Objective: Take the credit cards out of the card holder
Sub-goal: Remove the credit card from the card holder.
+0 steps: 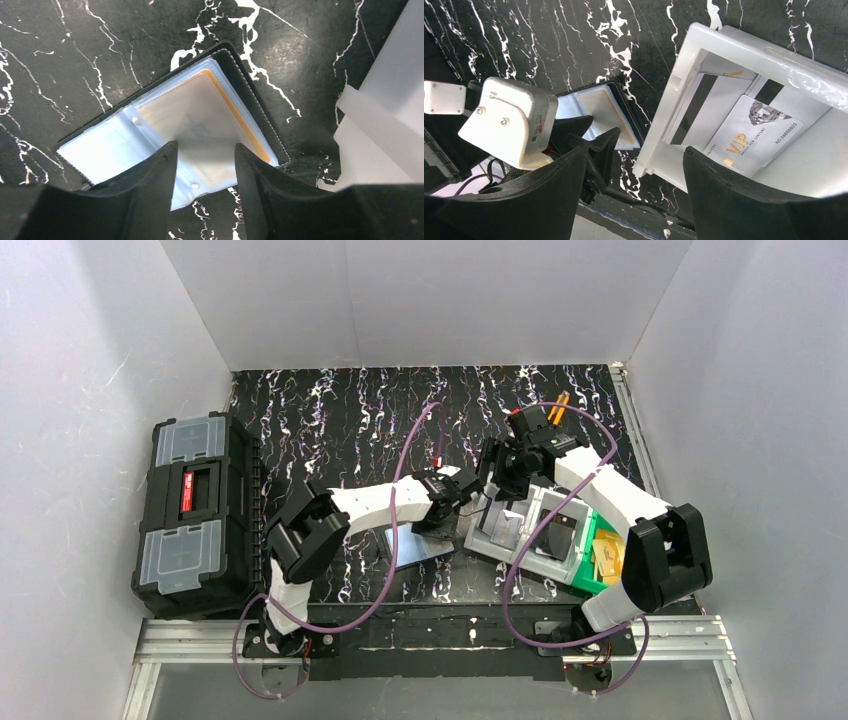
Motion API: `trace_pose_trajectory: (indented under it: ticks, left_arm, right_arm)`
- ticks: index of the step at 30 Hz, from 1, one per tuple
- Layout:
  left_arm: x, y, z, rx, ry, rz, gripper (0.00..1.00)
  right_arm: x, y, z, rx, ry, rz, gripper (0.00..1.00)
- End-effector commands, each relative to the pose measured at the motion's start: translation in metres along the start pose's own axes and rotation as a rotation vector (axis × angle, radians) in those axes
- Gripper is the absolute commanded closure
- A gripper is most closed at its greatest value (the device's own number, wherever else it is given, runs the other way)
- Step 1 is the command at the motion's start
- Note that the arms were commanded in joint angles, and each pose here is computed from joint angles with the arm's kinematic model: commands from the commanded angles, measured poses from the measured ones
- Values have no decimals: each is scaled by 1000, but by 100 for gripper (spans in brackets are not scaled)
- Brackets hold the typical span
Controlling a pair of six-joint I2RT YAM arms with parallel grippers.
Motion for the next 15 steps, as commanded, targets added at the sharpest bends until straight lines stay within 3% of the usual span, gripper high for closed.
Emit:
trace_pose_trajectory:
  ticks: [1,11,15]
  left_arm:
    - [32,-26,21,-132,-70,115,61]
    - [39,-32,43,-7,43,182,100]
    - [42,-34,55,57,112,218,100]
  right_arm:
    - [3,5,1,-20,20,-11,22]
    - [13,0,-3,-34,18,22,22]
    - [17,-3,-1,-34,27,39,22]
Point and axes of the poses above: each gripper's point midway between its finger pads, its own y axis back along the fingers, its own z axis along the line the jaws close on, x = y × z, the point moved 10 cm from there along y, back along the fingers, and after that the axes turned 8 degrees about y, right-handed, at the moved point
